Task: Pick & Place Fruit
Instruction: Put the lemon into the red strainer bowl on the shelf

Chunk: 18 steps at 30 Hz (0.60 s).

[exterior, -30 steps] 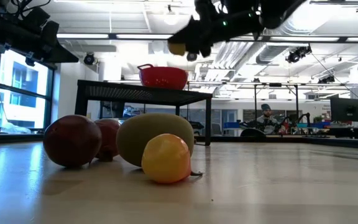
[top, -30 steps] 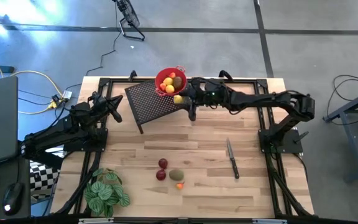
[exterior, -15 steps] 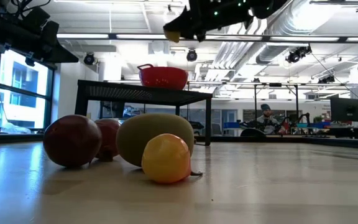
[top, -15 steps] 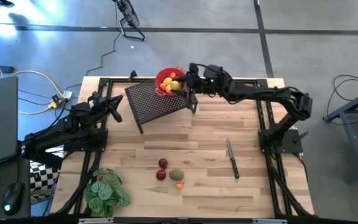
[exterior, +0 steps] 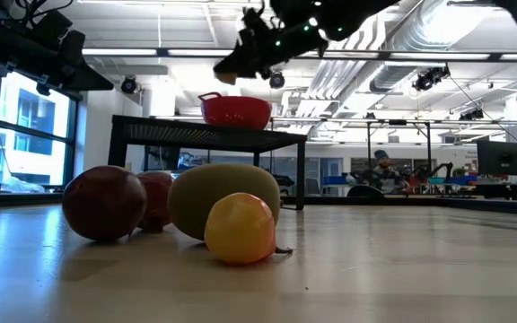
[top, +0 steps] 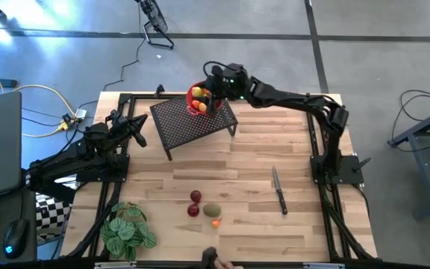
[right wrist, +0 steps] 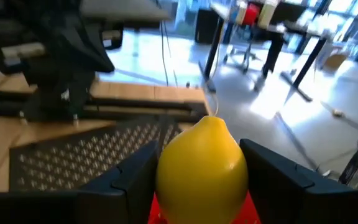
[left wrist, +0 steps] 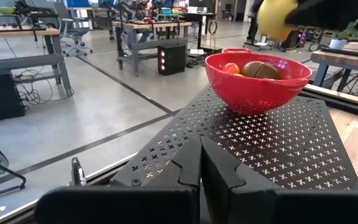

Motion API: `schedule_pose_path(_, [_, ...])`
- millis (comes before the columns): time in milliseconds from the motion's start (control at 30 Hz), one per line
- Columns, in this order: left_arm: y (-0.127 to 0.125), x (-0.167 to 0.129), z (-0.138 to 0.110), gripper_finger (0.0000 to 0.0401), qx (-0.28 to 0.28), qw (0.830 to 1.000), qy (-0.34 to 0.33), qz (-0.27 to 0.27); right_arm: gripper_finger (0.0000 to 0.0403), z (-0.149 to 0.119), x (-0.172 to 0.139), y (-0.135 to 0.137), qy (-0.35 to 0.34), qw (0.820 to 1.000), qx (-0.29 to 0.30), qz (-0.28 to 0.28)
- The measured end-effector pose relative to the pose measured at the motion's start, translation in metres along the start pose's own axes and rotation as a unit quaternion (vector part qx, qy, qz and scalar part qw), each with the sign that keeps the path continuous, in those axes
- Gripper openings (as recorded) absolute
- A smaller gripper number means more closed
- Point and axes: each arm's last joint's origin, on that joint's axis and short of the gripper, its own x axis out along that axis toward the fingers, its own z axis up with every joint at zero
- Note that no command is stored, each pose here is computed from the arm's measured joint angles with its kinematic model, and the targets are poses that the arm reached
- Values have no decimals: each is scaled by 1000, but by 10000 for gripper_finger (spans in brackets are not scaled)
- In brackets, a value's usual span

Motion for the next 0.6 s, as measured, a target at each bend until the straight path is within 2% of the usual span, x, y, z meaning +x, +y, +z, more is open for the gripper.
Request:
schedule_pose_path(167, [0, 0, 0, 0, 0, 1000, 0, 0, 198, -13, 11, -9, 39, 999, 12, 1])
schedule_pose_path(267, [0, 0, 0, 0, 1, 1000, 0, 0, 211, -19, 11, -11, 60, 998, 18, -2])
schedule_pose_path(600, [0, 0, 0, 0, 2, 1000, 0, 0, 200, -24, 10, -12, 87, 996, 26, 2])
